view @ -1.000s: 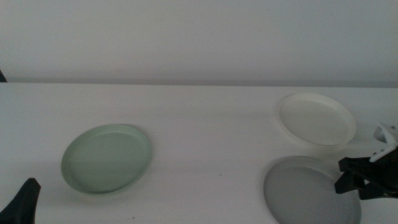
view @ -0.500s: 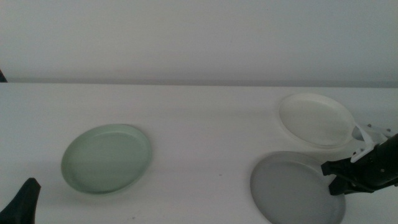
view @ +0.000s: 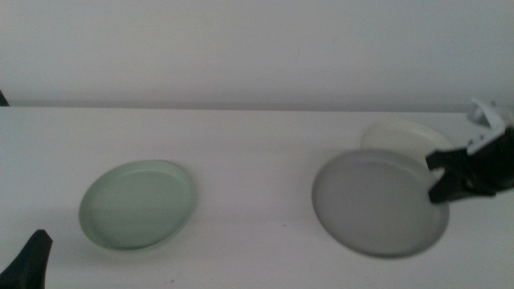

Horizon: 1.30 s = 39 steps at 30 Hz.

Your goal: Stack the three bowls on top of each other.

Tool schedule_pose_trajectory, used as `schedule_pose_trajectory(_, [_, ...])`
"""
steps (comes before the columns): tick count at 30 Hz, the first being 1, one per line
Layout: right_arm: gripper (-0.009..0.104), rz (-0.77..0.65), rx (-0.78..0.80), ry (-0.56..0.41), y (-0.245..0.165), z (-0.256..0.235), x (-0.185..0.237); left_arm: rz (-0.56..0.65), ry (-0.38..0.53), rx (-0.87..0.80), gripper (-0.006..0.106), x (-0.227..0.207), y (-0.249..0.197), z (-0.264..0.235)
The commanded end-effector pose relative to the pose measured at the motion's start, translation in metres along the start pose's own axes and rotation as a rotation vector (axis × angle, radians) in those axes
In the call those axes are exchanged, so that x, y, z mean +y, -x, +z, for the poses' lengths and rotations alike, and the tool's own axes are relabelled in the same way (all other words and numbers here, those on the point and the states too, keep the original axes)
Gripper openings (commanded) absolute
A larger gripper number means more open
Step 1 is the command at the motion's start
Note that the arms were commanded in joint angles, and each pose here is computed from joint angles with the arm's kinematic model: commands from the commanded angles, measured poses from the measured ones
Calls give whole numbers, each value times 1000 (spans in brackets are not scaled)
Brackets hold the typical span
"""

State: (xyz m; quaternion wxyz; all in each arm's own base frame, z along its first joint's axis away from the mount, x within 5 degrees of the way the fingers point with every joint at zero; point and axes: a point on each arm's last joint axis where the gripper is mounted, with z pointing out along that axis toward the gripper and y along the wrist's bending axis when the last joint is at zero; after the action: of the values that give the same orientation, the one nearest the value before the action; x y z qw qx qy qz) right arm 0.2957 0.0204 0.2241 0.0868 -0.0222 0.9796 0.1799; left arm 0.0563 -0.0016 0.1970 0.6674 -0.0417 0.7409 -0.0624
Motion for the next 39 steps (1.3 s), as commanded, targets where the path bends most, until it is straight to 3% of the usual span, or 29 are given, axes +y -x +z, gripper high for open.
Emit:
schedule_pose_trajectory(1, [-2, -22, -4, 12, 12, -9, 15, -14, -2, -18, 94, 1, -10, 0])
schedule_pose_trajectory(11, [-2, -104, 79, 52, 84, 57, 70, -14, -2, -18, 94, 1, -10, 0])
schedule_pose_trajectory(19, [-2, -71, 37, 47, 121, 113, 77, -14, -2, -18, 94, 1, -10, 0])
schedule_pose_trajectory(33, [-1, -85, 62, 41, 120, 145, 90, -14, -2, -18, 94, 1, -10, 0])
schedule_pose_trajectory(36, [16, -85, 82, 44, 118, 145, 90, -14, -2, -18, 94, 1, -10, 0])
schedule_pose_trajectory(39, [43, -98, 89, 54, 121, 135, 94, -14, -2, -18, 94, 1, -10, 0])
